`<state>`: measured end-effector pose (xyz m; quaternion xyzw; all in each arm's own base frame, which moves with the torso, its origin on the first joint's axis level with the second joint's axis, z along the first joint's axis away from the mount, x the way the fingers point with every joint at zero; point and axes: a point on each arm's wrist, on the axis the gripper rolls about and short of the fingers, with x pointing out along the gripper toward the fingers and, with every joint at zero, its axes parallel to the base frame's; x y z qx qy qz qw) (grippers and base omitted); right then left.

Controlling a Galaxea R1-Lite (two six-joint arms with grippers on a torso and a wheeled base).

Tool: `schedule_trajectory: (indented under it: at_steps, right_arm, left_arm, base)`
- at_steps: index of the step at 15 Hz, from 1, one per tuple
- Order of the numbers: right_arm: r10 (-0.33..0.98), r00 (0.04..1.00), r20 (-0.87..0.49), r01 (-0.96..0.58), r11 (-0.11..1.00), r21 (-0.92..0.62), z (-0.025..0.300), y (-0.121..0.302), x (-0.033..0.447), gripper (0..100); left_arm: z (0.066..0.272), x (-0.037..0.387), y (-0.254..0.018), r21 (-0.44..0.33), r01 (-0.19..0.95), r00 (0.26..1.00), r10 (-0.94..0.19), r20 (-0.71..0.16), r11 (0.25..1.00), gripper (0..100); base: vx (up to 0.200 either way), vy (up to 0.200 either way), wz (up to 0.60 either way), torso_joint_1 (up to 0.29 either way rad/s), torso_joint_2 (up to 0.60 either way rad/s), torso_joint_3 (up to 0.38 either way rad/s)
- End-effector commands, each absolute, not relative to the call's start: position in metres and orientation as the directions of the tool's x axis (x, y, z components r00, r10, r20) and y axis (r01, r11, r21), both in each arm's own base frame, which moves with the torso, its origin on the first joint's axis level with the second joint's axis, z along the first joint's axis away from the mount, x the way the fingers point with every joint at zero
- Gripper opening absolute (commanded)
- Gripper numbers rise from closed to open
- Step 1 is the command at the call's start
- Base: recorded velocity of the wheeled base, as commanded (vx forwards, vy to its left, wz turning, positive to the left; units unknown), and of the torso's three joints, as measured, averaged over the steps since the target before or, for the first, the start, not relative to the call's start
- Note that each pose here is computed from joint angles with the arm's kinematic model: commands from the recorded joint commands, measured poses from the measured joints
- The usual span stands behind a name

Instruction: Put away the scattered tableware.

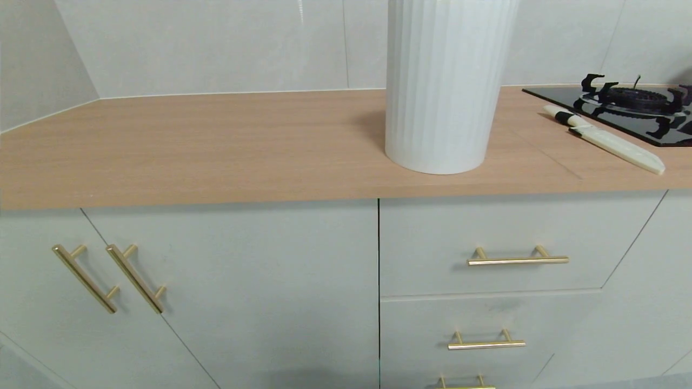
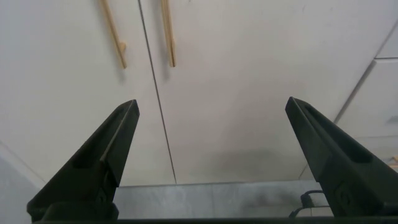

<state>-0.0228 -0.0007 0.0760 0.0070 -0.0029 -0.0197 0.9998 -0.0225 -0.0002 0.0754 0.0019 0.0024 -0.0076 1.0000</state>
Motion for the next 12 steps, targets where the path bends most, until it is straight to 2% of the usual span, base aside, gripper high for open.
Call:
schedule_trajectory:
  at_steps: [1, 2, 4, 12]
  right_arm:
    - [-0.04, 0.999, 0.005, 0.04, 0.999, 0.014, 0.0761, -0.0007, -0.0227, 100]
    - [-0.04, 0.999, 0.005, 0.04, 0.999, 0.014, 0.0761, -0.0007, -0.0227, 100]
    - [-0.04, 0.999, 0.005, 0.04, 0.999, 0.014, 0.0761, -0.0007, -0.0227, 100]
    - [-0.04, 0.999, 0.005, 0.04, 0.999, 0.014, 0.0761, -0.0007, -0.0227, 100]
  left_arm:
    - [0.0754, -0.0225, -0.0002, 0.003, 0.015, 1.0, -0.015, -0.006, 1.0, 100]
    - [0.0755, -0.0223, -0.0002, 0.003, 0.015, 1.0, -0.015, -0.008, 1.0, 100]
    - [0.0754, -0.0225, -0.0002, 0.003, 0.015, 1.0, -0.015, -0.006, 1.0, 100]
    - [0.0754, -0.0225, -0.0002, 0.003, 0.015, 1.0, -0.015, -0.006, 1.0, 100]
  base:
    - [0.0, 0.0, 0.0, 0.0, 0.0, 0.0]
    - [0.0, 0.0, 0.0, 0.0, 0.0, 0.0]
    - [0.0, -0.2, 0.0, 0.002, 0.0, 0.007]
    - [0.0, 0.0, 0.0, 0.0, 0.0, 0.0]
